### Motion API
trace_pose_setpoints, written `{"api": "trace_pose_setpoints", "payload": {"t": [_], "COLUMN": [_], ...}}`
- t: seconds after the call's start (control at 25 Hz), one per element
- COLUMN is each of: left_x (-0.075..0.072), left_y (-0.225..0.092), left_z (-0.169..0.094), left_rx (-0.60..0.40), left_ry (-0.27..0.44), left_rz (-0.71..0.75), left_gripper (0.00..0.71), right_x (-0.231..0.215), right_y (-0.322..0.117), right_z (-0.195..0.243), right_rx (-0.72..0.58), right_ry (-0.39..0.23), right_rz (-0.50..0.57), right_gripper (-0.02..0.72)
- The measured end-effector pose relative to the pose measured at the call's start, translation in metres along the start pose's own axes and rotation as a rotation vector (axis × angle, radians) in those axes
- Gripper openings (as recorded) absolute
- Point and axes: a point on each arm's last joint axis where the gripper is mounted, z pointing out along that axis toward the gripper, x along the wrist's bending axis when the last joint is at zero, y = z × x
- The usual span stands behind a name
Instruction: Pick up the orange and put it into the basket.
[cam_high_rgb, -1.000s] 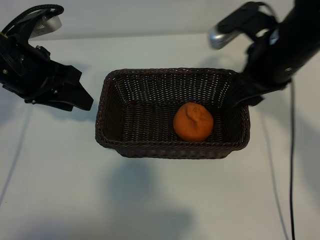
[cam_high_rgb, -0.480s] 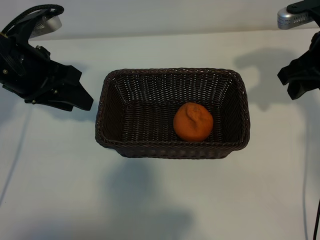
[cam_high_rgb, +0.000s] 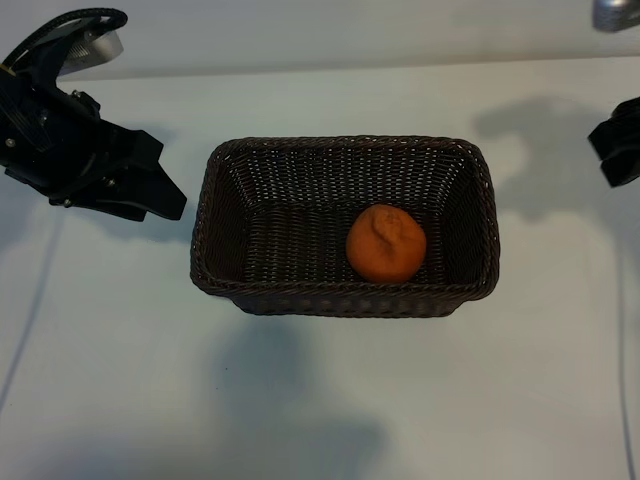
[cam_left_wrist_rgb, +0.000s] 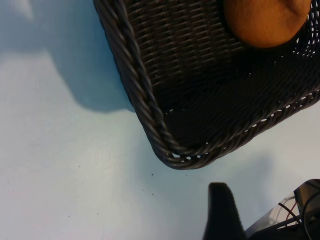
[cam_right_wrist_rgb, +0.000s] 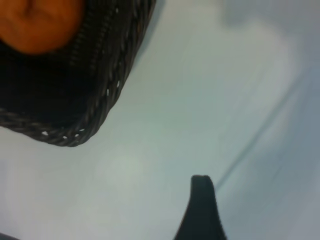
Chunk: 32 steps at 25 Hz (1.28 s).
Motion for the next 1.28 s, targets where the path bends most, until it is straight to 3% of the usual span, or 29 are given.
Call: {"api": "trace_pose_setpoints", "payload": {"t": [0.68, 1.28], "left_x": [0.000, 0.000], "left_y": [0.000, 0.000], "left_z": [0.000, 0.000], "left_rx": [-0.001, -0.002], "left_ry": [0.000, 0.005], "left_rz": [0.000, 0.017], "left_gripper": [0.489, 0.489], "right_x": [0.005, 0.006], "right_y": [-0.007, -0.006], "right_z": [-0.018, -0.018], "right_rx": [-0.059, -0.062], "right_ry": [0.020, 0.037], "right_rz": [0.005, 0.013], "right_gripper": [0.528, 0.442]}}
